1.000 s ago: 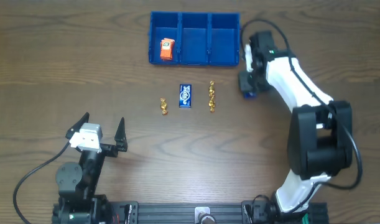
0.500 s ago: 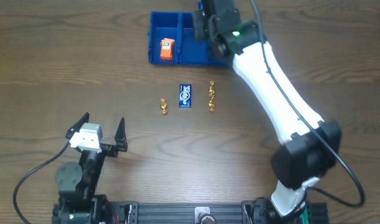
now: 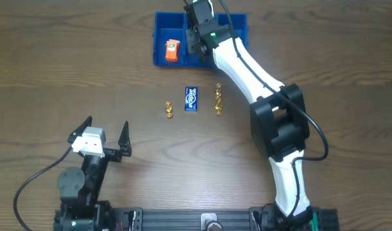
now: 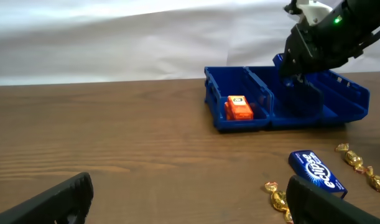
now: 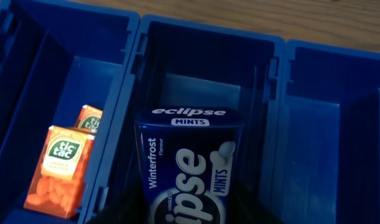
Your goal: Sort Candies Into Trays
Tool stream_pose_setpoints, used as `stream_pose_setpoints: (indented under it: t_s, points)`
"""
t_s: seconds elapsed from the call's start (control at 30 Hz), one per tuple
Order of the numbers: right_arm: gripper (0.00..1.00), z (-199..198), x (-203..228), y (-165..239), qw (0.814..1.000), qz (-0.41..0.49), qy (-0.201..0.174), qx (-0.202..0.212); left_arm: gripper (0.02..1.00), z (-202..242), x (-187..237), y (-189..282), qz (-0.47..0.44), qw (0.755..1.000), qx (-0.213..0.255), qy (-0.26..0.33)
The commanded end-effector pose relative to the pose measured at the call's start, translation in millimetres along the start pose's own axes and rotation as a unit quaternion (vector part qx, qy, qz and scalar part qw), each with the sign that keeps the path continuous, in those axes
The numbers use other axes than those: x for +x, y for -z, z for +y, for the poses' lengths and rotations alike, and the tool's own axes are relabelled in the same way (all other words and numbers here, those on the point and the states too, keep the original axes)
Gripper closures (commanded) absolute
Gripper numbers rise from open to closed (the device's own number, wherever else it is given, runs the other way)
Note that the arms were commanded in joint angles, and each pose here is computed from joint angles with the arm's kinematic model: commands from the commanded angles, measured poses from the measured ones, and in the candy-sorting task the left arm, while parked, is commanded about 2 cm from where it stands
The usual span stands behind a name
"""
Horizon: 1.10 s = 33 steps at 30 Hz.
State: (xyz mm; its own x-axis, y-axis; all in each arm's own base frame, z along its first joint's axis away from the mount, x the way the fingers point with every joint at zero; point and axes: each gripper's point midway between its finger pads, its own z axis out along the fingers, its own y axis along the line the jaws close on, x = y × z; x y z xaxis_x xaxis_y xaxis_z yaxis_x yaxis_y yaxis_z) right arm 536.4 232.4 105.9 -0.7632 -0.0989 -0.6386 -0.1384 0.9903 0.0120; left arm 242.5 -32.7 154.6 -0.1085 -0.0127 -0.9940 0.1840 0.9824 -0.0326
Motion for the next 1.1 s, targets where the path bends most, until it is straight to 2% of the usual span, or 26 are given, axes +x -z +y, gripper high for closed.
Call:
stream_pose_setpoints:
  t_s: [0.03,0.2,0.37,0.4,0.47,0.53,0.57,0.83,0.97,1.03,1.1]
  points:
    - [0.965,3.9,-14.3,1.9,1.000,-0.022,-0.018,-0.003,0.020,-2.2,16.3,-1.0,0.022,1.000,0.008,-0.001]
    - [0.963,0.5,-13.8,0.4,0.999,-0.023,-0.042,0.007,0.020,-2.1,16.3,-1.0,0.022,1.000,0.008,-0.001]
    - [0.965,0.9,-12.7,0.3,0.999,-0.021,-0.041,0.007,0.020,-2.1,16.3,-1.0,0.022,1.000,0.008,-0.001]
    - [0.919,0.8,-12.0,0.3,0.999,-0.020,-0.041,0.008,0.020,-2.3,16.3,-1.0,0.022,1.000,0.008,-0.001]
    - [0.634,0.5,-11.0,0.2,0.999,-0.018,-0.040,0.008,0.020,-2.2,16.3,-1.0,0.022,1.000,0.008,-0.001]
    - [0.297,0.3,-9.9,0.2,0.999,-0.016,-0.040,0.009,0.020,-2.3,16.3,-1.0,0.022,1.000,0.008,-0.001]
    - [0.016,0.3,-9.7,0.2,0.999,-0.015,-0.040,0.009,0.020,-2.2,16.3,-1.0,0.022,1.000,0.008,-0.001]
    - [0.003,1.0,-16.3,7.4,0.999,-0.017,-0.040,0.008,0.023,-2.2,16.3,-1.0,0.022,1.000,0.008,-0.001]
    - [0.003,4.7,-30.9,46.2,0.999,0.004,-0.032,0.009,0.020,-2.2,16.3,-1.0,0.022,1.000,0.008,-0.001]
    - [0.003,9.6,-21.1,65.6,0.999,0.035,-0.030,0.012,0.020,-2.3,16.3,-1.0,0.022,1.000,0.008,-0.001]
    - [0.003,20.2,3.1,76.1,0.996,0.088,-0.018,-0.003,0.020,-2.3,16.3,-1.0,0.022,1.000,0.008,-0.001]
